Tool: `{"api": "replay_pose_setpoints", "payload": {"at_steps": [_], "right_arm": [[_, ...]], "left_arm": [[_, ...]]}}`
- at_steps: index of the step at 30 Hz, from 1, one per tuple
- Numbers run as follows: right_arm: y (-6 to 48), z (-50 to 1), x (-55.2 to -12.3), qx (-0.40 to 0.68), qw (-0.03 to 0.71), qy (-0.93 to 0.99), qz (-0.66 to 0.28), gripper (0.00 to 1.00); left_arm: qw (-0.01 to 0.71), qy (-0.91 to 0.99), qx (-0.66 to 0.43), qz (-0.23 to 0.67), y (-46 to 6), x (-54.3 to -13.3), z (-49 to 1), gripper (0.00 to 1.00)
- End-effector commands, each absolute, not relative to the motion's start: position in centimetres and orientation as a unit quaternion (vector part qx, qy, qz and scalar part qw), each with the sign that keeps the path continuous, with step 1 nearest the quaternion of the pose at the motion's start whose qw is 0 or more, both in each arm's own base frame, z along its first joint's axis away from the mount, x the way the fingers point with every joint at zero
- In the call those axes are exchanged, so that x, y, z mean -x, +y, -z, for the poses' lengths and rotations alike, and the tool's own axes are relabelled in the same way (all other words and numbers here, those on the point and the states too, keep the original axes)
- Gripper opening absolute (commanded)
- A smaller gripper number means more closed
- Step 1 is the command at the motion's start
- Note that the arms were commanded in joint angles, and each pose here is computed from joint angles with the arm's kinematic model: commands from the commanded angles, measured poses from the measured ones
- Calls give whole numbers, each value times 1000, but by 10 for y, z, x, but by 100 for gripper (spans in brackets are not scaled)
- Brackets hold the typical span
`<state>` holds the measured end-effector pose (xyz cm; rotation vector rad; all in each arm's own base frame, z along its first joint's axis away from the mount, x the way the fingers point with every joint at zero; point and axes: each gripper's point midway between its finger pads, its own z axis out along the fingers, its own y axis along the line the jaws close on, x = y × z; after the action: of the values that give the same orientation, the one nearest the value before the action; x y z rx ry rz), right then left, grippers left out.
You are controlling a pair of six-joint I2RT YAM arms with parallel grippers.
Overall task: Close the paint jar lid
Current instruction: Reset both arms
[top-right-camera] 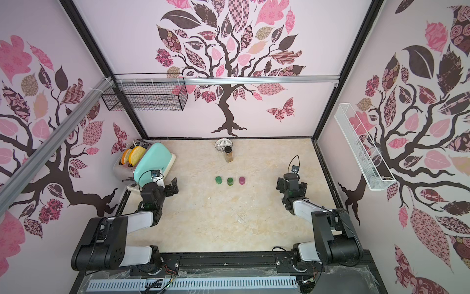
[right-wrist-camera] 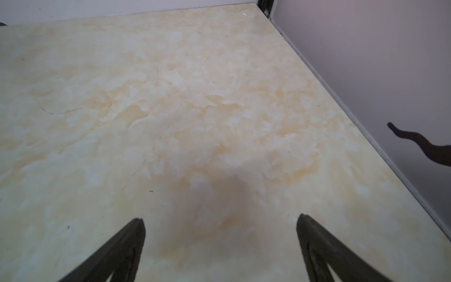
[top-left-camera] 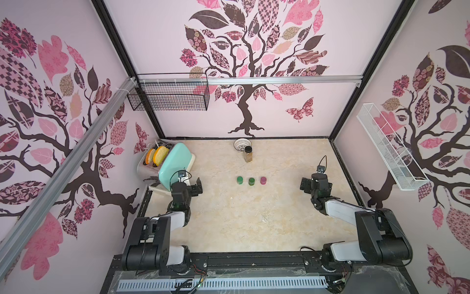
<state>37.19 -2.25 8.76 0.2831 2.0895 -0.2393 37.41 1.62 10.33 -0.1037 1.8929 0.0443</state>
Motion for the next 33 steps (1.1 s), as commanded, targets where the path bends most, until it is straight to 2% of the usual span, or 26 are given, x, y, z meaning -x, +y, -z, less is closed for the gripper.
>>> {"api": "replay_pose_setpoints", "payload": {"at_steps": [1, 6, 9, 33], "right_arm": [[-15, -124, -400, -89, 559, 820, 84, 99], [-8, -117, -410, -71, 597, 798, 49, 99], [-11, -107, -407, -71, 587, 806, 14, 100], [-6, -106, -407, -56, 587, 807, 8, 100]], "left_arm": [[621, 783, 23, -20, 13, -386, -115, 98], [606, 795, -2, -6, 4, -393, -103, 98], [603, 797, 2, -7, 5, -396, -103, 98], [596, 803, 10, -8, 8, -399, -102, 98]]}}
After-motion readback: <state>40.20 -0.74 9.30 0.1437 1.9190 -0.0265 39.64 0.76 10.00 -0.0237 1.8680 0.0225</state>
